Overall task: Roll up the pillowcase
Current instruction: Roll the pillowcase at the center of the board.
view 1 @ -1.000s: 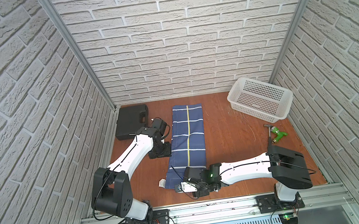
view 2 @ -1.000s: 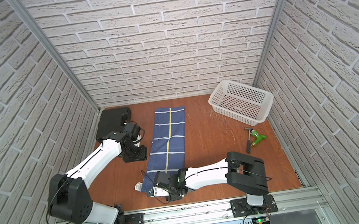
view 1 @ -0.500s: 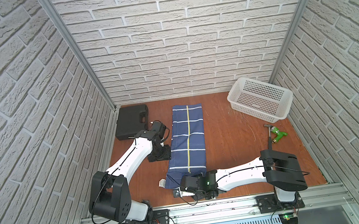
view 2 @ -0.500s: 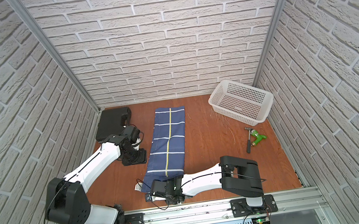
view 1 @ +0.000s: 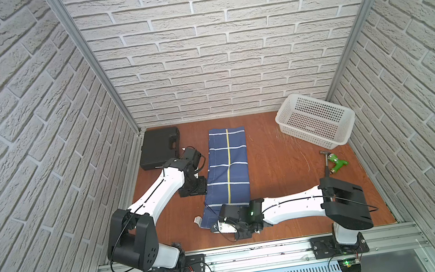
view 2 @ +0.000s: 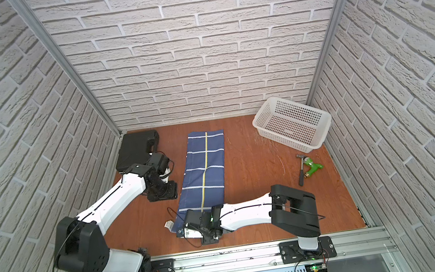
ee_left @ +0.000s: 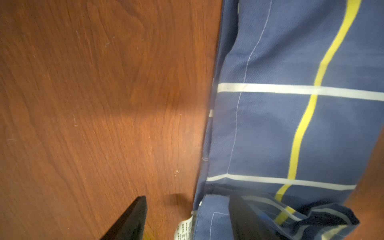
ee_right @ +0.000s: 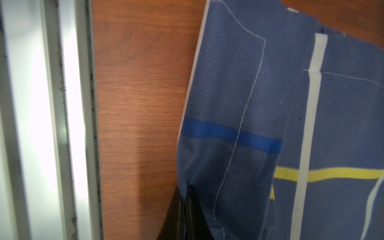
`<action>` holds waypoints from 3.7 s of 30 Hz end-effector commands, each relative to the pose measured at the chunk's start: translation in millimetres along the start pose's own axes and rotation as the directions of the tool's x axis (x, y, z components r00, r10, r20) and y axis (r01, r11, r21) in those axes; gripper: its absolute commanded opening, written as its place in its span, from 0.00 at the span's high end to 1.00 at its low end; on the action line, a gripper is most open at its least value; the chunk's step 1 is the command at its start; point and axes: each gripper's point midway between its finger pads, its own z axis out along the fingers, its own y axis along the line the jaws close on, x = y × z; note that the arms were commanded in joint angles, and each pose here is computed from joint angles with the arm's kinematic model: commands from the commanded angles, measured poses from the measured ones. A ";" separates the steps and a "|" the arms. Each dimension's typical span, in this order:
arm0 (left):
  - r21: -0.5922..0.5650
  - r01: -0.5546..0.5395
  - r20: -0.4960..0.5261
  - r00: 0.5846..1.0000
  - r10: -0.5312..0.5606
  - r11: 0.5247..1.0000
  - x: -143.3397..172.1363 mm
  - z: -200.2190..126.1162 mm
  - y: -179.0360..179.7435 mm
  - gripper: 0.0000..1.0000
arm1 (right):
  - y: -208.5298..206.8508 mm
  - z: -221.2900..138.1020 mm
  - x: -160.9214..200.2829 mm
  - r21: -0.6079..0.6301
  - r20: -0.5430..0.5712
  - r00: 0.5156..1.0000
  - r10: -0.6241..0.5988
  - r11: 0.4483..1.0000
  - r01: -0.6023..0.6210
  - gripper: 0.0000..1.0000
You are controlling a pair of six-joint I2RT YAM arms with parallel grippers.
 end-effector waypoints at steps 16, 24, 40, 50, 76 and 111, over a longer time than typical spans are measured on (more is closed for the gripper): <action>0.032 -0.026 0.030 0.999 0.025 0.999 -7.1 -24.3 -12.1 0.32 | -39.7 -49.1 -21.6 -0.697 -0.007 0.835 0.550 0.597 -0.399 0.98; 0.036 -0.026 0.032 0.999 0.025 0.999 -4.2 -33.5 -18.6 0.32 | -77.9 -46.2 -20.3 -0.710 0.007 0.790 0.613 0.559 -0.428 0.96; 0.073 -0.015 -0.048 0.999 0.018 0.997 35.1 -14.3 -61.7 0.32 | -130.1 -12.4 -9.7 -0.657 0.018 0.748 0.663 0.572 -0.491 0.93; 0.079 -0.028 -0.061 0.998 0.033 0.996 6.6 24.9 -59.4 0.33 | -144.1 -3.3 2.7 -0.584 0.037 0.746 0.665 0.620 -0.523 0.84; 0.031 -0.054 -0.165 0.985 0.058 0.998 3.6 65.4 -44.2 0.35 | -125.8 -86.1 35.2 -0.334 0.208 0.761 0.614 0.776 -0.535 0.64; 0.010 -0.047 -0.180 0.983 0.048 0.999 -2.6 79.2 -35.5 0.35 | -122.8 -24.6 59.1 -0.202 0.153 0.843 0.515 0.852 -0.483 0.80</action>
